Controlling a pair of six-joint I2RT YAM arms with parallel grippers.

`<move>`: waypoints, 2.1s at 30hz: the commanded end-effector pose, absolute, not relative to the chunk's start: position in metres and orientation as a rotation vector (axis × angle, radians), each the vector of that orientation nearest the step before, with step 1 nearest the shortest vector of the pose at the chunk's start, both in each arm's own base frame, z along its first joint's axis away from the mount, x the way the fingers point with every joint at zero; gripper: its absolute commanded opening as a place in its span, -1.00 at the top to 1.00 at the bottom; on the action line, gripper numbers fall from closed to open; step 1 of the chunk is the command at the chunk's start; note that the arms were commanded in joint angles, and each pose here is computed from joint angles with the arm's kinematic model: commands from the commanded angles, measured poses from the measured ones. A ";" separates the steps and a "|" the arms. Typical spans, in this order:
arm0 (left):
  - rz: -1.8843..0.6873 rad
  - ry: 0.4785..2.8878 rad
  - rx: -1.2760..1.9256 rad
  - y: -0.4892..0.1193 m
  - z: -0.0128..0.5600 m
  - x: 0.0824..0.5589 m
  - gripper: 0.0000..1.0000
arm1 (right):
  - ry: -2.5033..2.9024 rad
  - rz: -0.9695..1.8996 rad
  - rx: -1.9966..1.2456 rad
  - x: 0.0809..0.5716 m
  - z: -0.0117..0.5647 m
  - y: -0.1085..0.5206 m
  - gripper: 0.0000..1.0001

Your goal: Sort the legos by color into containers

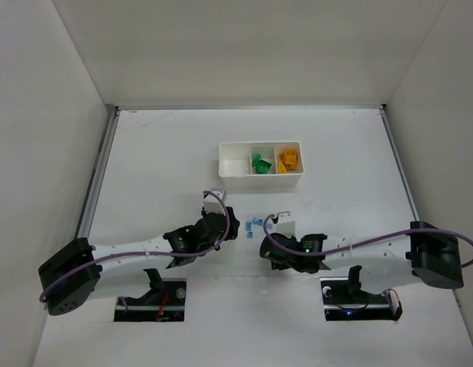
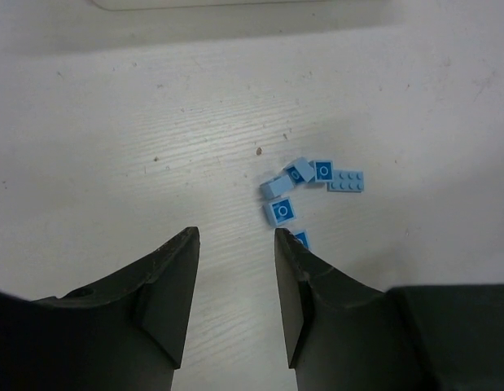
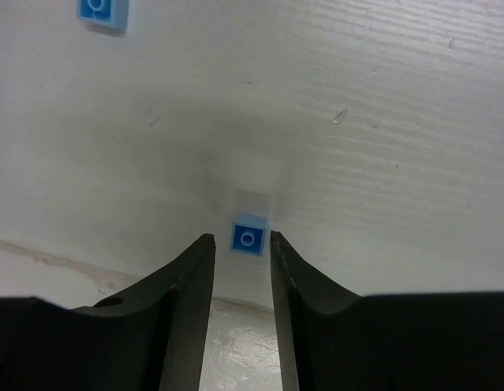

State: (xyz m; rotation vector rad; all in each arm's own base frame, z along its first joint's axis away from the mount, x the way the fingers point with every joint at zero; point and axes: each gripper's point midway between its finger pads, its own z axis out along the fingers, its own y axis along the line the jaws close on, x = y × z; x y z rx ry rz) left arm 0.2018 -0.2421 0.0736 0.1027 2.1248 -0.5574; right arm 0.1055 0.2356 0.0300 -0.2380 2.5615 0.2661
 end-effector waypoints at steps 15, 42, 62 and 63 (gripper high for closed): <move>-0.582 2.107 0.222 -0.287 0.072 0.177 -0.02 | 2.478 0.272 -0.120 0.117 0.042 0.238 0.64; -0.243 2.190 0.153 -0.298 0.042 0.188 0.42 | 2.132 0.554 0.054 0.198 0.124 0.207 0.62; -0.270 2.187 0.132 -0.295 0.038 0.180 0.80 | 2.085 0.591 0.017 0.212 0.144 0.222 0.61; -0.279 2.180 0.132 -0.294 0.040 0.179 0.80 | 2.085 0.590 0.014 0.213 0.145 0.224 0.61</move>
